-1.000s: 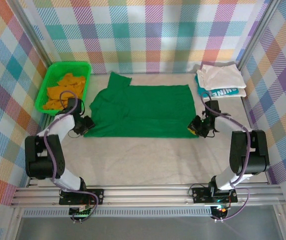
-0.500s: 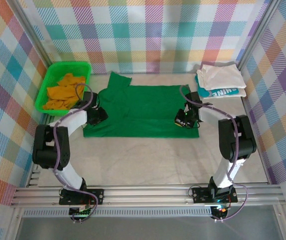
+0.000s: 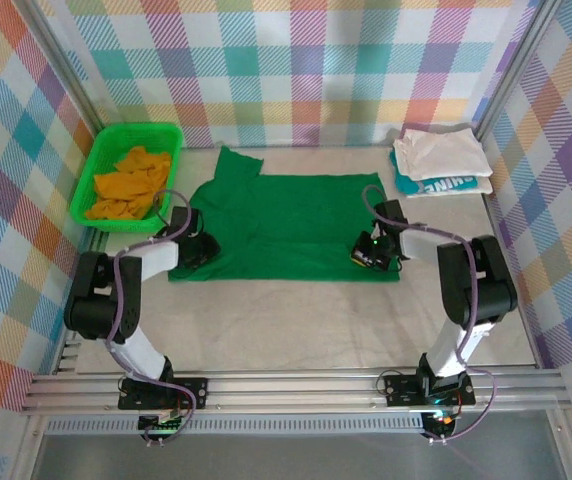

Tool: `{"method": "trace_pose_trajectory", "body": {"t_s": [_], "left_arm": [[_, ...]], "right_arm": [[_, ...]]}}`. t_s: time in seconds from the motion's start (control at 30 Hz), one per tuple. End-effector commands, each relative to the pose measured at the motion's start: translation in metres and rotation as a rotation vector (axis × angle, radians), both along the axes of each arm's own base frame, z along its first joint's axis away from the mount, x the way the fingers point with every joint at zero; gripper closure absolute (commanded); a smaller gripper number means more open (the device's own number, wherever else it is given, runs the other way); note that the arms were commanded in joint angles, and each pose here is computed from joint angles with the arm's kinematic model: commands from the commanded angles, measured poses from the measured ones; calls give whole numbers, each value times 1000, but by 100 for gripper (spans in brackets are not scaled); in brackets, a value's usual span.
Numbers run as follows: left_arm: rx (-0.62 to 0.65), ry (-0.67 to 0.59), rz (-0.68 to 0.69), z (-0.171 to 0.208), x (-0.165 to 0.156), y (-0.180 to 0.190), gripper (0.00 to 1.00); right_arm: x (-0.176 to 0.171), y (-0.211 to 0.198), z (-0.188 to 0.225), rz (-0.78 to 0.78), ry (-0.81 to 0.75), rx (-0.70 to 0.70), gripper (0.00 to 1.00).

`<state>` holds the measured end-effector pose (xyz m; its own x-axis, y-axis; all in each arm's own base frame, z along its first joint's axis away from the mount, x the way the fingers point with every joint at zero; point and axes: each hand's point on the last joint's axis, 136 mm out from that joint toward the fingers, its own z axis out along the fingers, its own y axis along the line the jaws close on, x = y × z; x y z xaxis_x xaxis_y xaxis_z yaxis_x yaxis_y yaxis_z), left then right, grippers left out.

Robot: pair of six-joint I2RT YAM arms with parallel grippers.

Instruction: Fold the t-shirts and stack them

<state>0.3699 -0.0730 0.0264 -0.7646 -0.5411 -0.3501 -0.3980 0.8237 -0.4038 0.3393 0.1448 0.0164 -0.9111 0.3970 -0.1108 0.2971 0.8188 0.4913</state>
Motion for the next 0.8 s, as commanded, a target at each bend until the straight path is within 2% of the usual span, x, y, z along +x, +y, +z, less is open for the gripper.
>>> {"method": "trace_pose_trajectory", "body": {"t_s": [0.0, 0.07, 0.2, 0.27, 0.33, 0.37, 0.47, 0.57, 0.67, 0.77], "left_arm": [[20, 182, 14, -19, -70, 1, 68], [26, 218, 36, -15, -101, 4, 68], [-13, 195, 63, 0, -134, 1, 66], [-19, 138, 52, 16, -131, 1, 64], [26, 76, 34, 36, -117, 6, 62], [44, 32, 11, 51, -103, 5, 62], [71, -87, -73, 103, -51, -6, 60], [101, -157, -157, 141, 16, -19, 49], [155, -186, -235, 159, 82, -31, 44], [196, -186, -256, 159, 136, -36, 44]], "right_arm": [[-59, -18, -26, -47, 157, -50, 100], [-80, -26, -27, -70, 177, -66, 100], [-98, -33, -19, -96, 187, -70, 100], [-95, -35, -10, -93, 170, -83, 100], [-84, -34, 5, -88, 123, -86, 100], [-73, -32, 17, -82, 84, -83, 100], [-35, -25, 56, -46, -42, -80, 90], [12, -15, 95, -5, -181, -56, 83], [61, -7, 121, 37, -272, -25, 77], [106, -1, 138, 90, -345, -24, 73]]}}
